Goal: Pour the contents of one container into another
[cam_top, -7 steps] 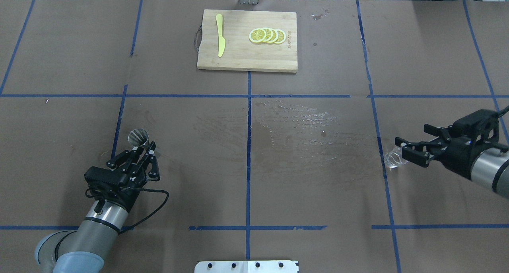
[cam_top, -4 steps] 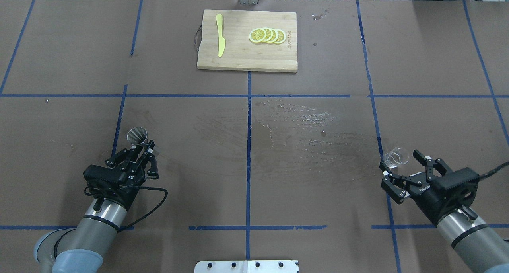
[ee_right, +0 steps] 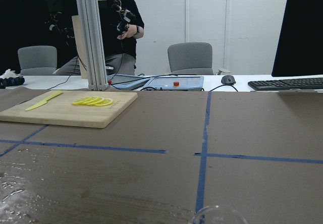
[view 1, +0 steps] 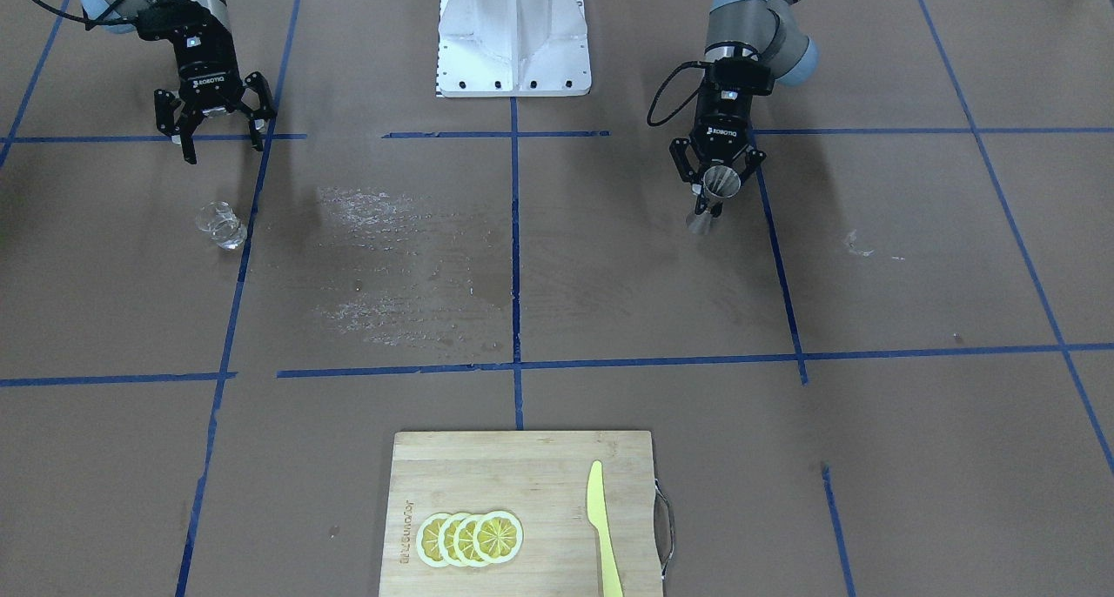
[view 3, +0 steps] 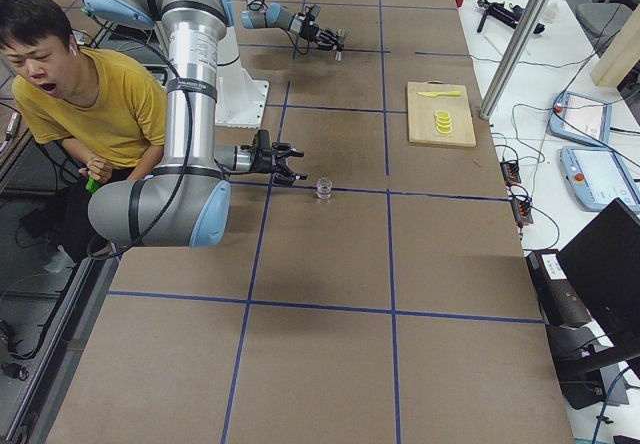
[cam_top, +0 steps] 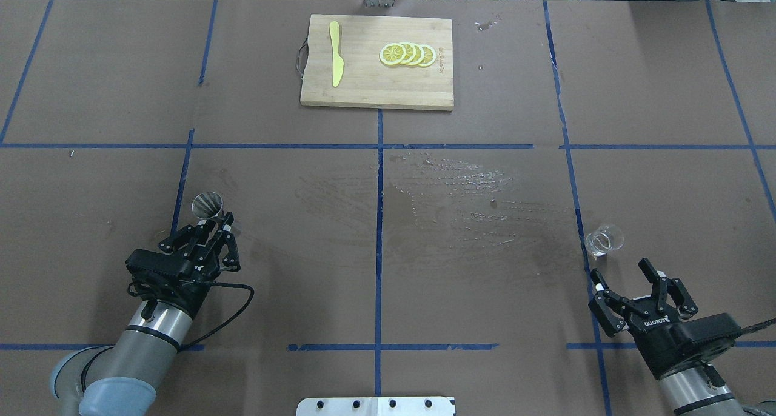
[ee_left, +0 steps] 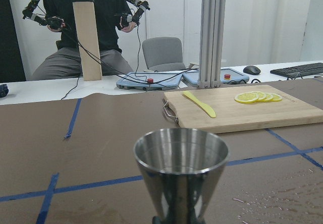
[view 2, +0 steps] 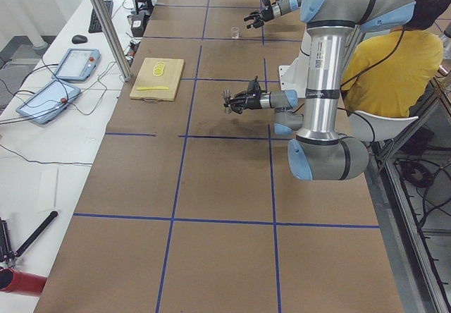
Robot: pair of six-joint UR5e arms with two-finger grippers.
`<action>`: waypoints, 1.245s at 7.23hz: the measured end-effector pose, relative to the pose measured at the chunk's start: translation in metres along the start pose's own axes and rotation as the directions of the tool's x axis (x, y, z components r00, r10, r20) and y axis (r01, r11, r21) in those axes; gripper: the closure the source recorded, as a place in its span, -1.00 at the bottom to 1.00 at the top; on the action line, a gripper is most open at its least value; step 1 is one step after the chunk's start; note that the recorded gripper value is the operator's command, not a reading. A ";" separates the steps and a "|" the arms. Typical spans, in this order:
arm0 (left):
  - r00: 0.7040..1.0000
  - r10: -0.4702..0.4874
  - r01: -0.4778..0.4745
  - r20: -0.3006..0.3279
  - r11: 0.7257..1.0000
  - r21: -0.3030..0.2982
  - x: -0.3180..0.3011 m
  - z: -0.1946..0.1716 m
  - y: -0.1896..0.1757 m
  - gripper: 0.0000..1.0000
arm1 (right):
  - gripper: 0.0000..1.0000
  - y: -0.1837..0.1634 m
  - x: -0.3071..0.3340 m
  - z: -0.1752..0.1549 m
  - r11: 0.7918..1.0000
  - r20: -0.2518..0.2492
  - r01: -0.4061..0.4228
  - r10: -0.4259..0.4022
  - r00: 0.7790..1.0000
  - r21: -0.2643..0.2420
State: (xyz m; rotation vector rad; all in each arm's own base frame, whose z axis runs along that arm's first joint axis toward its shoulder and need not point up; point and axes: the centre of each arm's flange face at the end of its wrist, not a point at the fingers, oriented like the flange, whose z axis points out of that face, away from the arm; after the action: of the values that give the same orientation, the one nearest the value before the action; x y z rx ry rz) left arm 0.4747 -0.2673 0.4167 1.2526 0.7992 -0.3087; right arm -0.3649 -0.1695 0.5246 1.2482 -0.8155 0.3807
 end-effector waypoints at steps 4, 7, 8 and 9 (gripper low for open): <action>1.000 -0.005 0.005 -0.001 1.000 0.001 0.001 0.000 -0.001 1.00 | -0.91 0.039 0.008 0.007 1.000 -0.012 -0.015 0.015 1.000 0.003; 1.000 -0.011 0.011 0.000 1.000 0.001 0.001 0.001 -0.001 1.00 | -0.91 0.054 0.019 0.018 1.000 -0.032 0.020 -0.020 0.999 -0.009; 1.000 -0.012 0.012 -0.001 1.000 0.001 0.001 0.001 0.000 1.00 | -0.91 0.059 0.024 0.028 0.999 -0.049 0.034 -0.035 0.998 -0.016; 1.000 -0.012 0.012 -0.001 1.000 0.000 0.001 0.001 0.001 1.00 | -0.91 0.065 0.023 0.043 0.999 -0.070 0.045 -0.046 0.996 -0.017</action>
State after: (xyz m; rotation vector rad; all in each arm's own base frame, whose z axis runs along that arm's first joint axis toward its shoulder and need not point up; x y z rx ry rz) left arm 0.4763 -0.2673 0.4162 1.2486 0.8074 -0.3179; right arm -0.4075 -0.1941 0.5898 1.2300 -0.7277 0.3785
